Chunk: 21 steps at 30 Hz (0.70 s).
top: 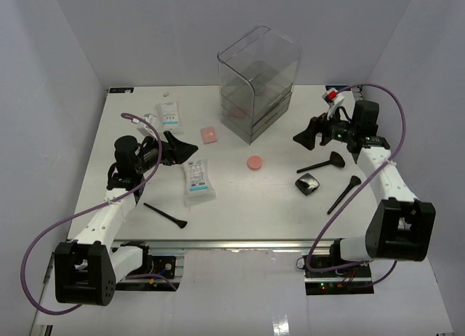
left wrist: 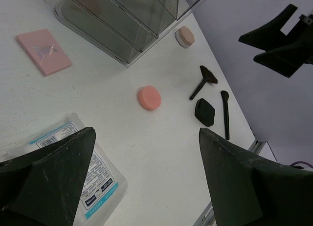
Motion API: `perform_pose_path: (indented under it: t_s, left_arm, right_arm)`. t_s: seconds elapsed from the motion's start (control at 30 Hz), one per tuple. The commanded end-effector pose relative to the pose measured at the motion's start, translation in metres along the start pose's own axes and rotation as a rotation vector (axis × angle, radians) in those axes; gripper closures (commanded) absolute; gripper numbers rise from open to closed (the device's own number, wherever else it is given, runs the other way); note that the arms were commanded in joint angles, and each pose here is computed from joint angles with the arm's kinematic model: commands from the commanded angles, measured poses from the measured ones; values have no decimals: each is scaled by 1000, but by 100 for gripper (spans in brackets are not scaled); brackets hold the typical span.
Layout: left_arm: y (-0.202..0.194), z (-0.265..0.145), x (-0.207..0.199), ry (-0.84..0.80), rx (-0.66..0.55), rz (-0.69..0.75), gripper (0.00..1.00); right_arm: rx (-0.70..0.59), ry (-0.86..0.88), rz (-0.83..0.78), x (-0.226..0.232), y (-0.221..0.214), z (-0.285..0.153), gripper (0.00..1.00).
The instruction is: Organize the makeup
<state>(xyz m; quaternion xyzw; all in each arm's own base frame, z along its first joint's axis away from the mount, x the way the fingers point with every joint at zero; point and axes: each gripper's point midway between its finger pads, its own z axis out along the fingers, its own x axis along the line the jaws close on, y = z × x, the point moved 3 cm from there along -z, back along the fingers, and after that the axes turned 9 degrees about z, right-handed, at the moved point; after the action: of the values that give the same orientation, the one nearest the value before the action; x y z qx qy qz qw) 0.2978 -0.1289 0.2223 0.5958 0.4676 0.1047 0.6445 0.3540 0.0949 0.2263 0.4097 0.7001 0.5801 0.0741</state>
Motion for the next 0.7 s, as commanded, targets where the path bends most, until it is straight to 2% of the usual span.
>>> perform_pose_path:
  t_s: [0.0,0.1,0.17,0.4,0.67]
  left_arm:
    - [14,2,-5,-8,-22,38,2]
    - [15,1,-5,-3,-27,45,2]
    - [15,1,-5,-3,-26,46,2]
    - [15,1,-5,-8,-22,43,2]
    - [16,1,-7,-15,-28,51,2]
  right_arm:
    - [-85,129,178,-10,49,36,12]
    - [-107,152,324,-17,59,57,22]
    - [-139,173,342,-27,67,74,28]
    - [-146,264,447,-38,77,134,30]
    - [-193,311,526,-54,77,156,42]
